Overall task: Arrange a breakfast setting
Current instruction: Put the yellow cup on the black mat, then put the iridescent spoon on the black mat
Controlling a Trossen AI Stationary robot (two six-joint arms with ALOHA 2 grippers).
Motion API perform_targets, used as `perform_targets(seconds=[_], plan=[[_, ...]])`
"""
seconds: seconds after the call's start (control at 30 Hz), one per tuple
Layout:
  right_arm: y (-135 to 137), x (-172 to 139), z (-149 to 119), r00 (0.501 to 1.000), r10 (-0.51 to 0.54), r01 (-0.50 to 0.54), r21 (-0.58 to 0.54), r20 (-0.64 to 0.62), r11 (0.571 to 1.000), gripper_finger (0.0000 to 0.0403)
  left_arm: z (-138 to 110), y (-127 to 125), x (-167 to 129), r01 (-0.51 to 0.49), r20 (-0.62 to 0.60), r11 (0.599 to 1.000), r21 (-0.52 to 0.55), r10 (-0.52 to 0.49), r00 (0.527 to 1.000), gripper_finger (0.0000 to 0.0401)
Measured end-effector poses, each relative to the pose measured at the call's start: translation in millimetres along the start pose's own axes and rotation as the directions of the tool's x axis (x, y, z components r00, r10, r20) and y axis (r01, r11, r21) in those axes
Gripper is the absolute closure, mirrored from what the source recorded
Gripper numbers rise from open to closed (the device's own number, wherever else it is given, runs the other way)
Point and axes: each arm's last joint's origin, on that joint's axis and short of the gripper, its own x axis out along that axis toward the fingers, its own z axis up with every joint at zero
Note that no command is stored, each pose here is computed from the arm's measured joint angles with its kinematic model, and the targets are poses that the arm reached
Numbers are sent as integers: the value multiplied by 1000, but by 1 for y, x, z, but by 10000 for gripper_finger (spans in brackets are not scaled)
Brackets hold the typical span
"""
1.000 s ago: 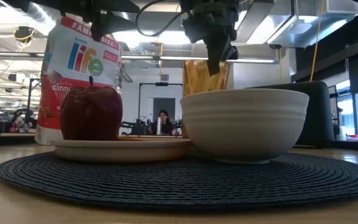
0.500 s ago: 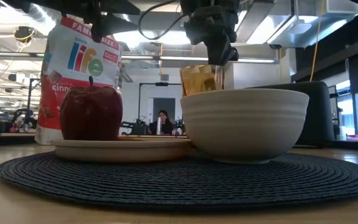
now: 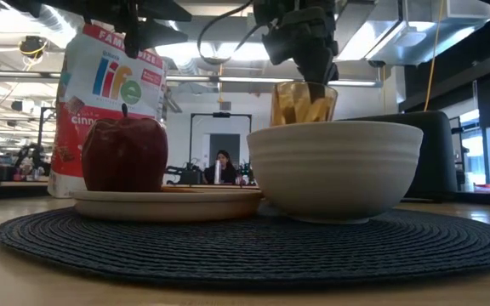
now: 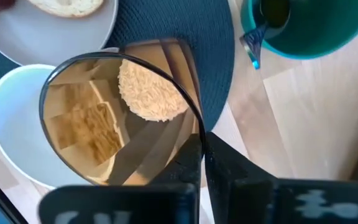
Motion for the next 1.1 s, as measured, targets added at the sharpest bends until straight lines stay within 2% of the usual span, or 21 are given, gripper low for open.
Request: perform_targets(seconds=[0.4, 0.77, 1.1], plan=[[-1, 0, -4, 999, -3, 4, 7, -38, 1000, 394, 0, 0, 0, 0, 0, 1000, -3, 0, 1000, 174], [4, -19, 2, 999, 17, -16, -16, 43, 1000, 394, 0, 0, 0, -1, 0, 1000, -30, 1, 1000, 174], [5, -24, 7, 994, 22, -17, -46, 107, 999, 353, 0, 0, 0, -3, 1, 999, -35, 3, 1000, 174]])
